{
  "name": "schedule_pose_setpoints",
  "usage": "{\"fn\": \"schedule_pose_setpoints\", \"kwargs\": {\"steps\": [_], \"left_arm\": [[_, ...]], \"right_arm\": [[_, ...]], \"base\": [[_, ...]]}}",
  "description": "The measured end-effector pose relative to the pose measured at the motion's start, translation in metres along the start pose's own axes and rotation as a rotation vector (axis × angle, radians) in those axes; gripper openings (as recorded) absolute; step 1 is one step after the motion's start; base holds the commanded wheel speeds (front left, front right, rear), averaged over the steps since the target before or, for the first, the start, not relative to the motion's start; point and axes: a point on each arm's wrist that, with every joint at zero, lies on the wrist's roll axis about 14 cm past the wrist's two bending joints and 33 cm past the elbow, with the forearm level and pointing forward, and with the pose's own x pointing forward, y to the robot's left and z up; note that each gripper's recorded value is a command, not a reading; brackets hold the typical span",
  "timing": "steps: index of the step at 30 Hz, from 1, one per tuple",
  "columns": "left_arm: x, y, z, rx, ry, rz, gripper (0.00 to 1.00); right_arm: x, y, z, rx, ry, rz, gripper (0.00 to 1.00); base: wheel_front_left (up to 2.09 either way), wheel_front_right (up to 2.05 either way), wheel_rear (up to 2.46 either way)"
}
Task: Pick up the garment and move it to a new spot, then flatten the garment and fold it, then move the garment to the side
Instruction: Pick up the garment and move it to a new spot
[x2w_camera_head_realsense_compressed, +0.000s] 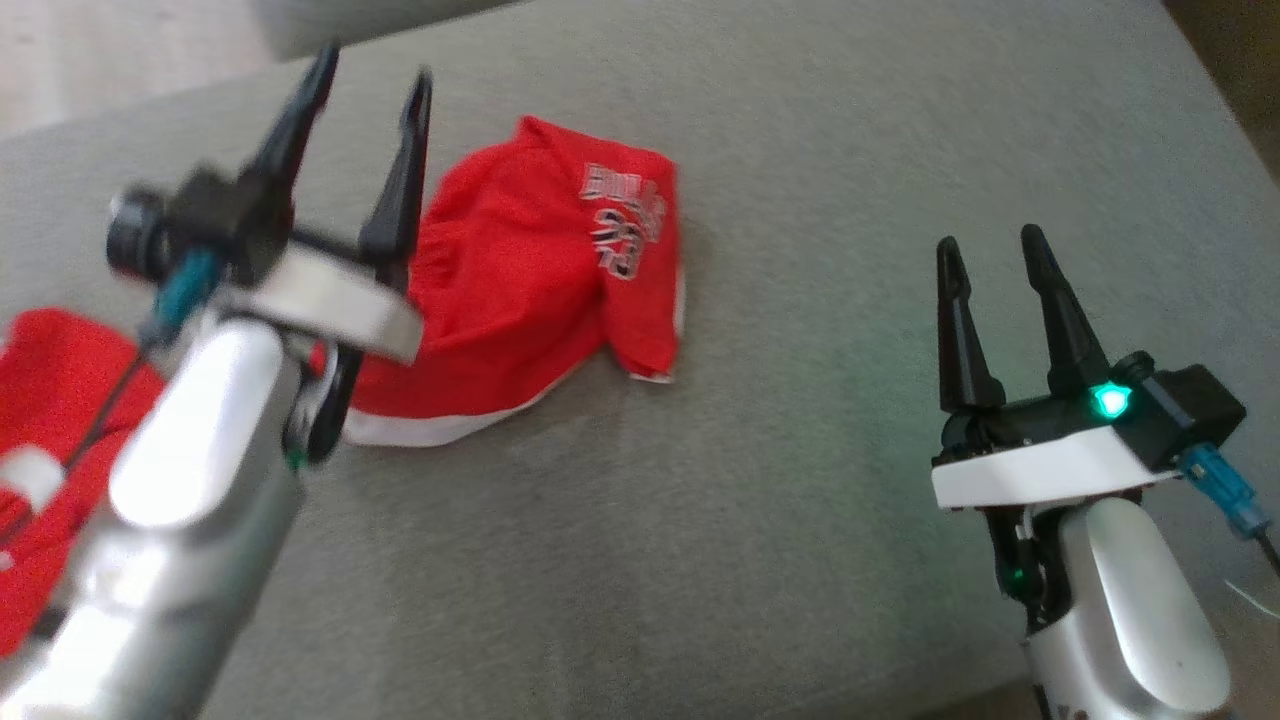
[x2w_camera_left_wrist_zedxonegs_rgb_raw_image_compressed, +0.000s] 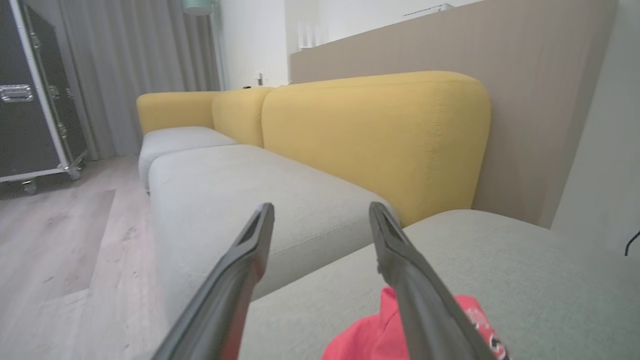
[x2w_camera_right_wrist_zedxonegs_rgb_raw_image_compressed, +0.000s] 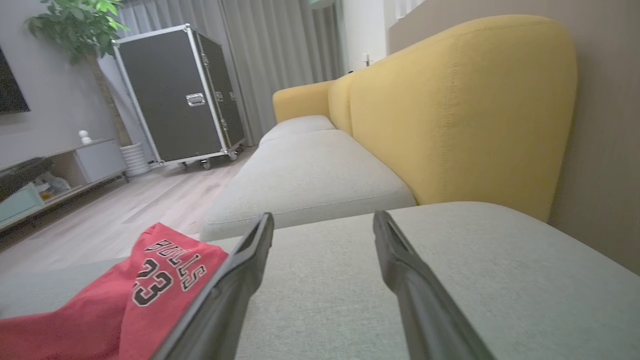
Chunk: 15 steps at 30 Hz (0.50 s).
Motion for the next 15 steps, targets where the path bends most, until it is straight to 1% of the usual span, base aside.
{"fn": "schedule_pose_setpoints", "kwargs": {"steps": [1, 5, 10, 15], "left_arm": [[-0.011, 0.006, -0.004, 0.001, 0.007, 0.023, 1.00], [-0.060, 0.027, -0.018, -0.050, 0.039, 0.150, 1.00], [-0.122, 0.035, -0.026, -0.082, 0.066, 0.277, 1.00], [-0.179, 0.042, -0.023, -0.126, 0.041, 0.418, 1.00]], "right_arm": [[0.002, 0.004, 0.001, -0.003, -0.003, 0.014, 1.00], [0.001, 0.022, 0.000, -0.013, -0.004, 0.065, 1.00], [-0.010, 0.041, -0.005, -0.008, 0.014, 0.117, 1.00], [-0.014, 0.058, -0.001, -0.001, 0.001, 0.167, 1.00]], "base": [[0.00, 0.00, 0.00], [0.00, 0.00, 0.00], [0.00, 0.00, 0.00], [0.00, 0.00, 0.00]]}}
